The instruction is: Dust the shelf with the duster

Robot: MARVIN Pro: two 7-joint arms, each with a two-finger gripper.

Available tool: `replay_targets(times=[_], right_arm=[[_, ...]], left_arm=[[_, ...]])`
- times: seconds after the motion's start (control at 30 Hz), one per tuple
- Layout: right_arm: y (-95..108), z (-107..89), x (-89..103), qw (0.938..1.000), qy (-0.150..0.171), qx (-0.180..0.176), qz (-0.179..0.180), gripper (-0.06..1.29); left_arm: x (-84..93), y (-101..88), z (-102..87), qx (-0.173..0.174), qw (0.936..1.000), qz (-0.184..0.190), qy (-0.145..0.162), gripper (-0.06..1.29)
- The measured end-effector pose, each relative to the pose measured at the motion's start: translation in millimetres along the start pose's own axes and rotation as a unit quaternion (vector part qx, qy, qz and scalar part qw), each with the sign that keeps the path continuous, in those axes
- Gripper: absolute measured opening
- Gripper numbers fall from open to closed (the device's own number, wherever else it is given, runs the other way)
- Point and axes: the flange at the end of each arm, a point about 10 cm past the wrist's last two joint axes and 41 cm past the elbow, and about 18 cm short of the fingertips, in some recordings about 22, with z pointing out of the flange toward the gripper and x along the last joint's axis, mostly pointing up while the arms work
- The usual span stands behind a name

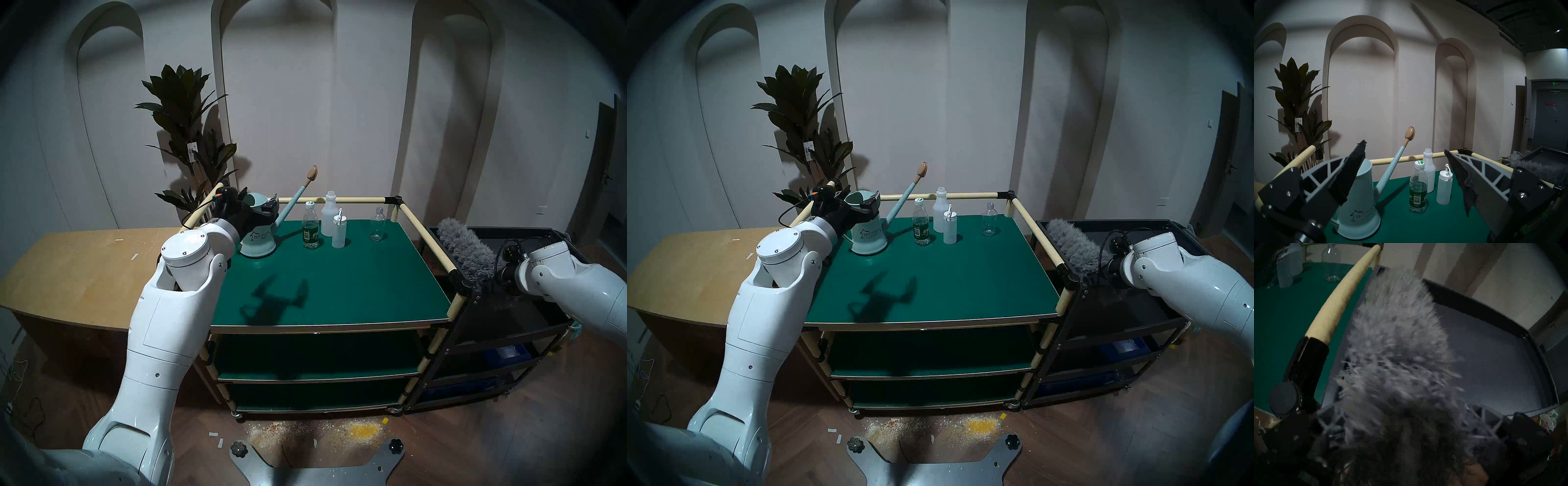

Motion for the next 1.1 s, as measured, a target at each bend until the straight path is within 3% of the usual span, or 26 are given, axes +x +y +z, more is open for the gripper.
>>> replay_targets(times=[0.07,0.1,0.13,0.17,0.2,0.23,0.47,0.77,1.1], right_arm=[[-2.8,-1.8,-1.4,0.9999,0.003,-0.004,0.01,0.02],[-4.8,-3.1,-2.4,0.9999,0.005,-0.007,0.015,0.13],[-5.9,-4.0,-2.9,0.9998,0.006,-0.01,0.018,0.34],[-7.0,-5.1,-3.7,0.9997,0.008,-0.013,0.021,0.93],[-8.1,-6.4,-4.2,0.9995,0.01,-0.017,0.024,1.17],[-8.8,-7.5,-4.6,0.9994,0.013,-0.021,0.026,1.22],[-7.8,-15.5,-1.3,0.9979,0.032,-0.039,0.04,1.22],[5.7,-34.1,23.6,0.9939,0.069,-0.062,0.06,1.22],[6.7,-40.9,24.7,0.9932,0.073,-0.066,0.063,1.22]], left_arm=[[0.8,-0.3,2.5,-0.001,1.0,0.001,-0.001,1.28],[1.4,-0.7,3.9,-0.002,1.0,0.002,-0.002,1.28],[2.0,-0.8,4.6,-0.002,1.0,0.003,-0.002,1.27],[3.0,-1.0,5.4,-0.003,1.0,0.004,-0.002,1.28],[4.2,-1.2,6.2,-0.003,1.0,0.004,-0.001,1.28],[5.6,-1.3,6.8,-0.004,1.0,0.005,0.0,1.27],[11.4,-1.9,9.5,-0.005,0.9999,0.009,0.006,1.27],[15.9,-1.5,12.6,-0.007,0.9999,0.01,0.011,1.28],[17.6,1.0,14.9,-0.011,0.9998,0.008,0.013,1.28]])
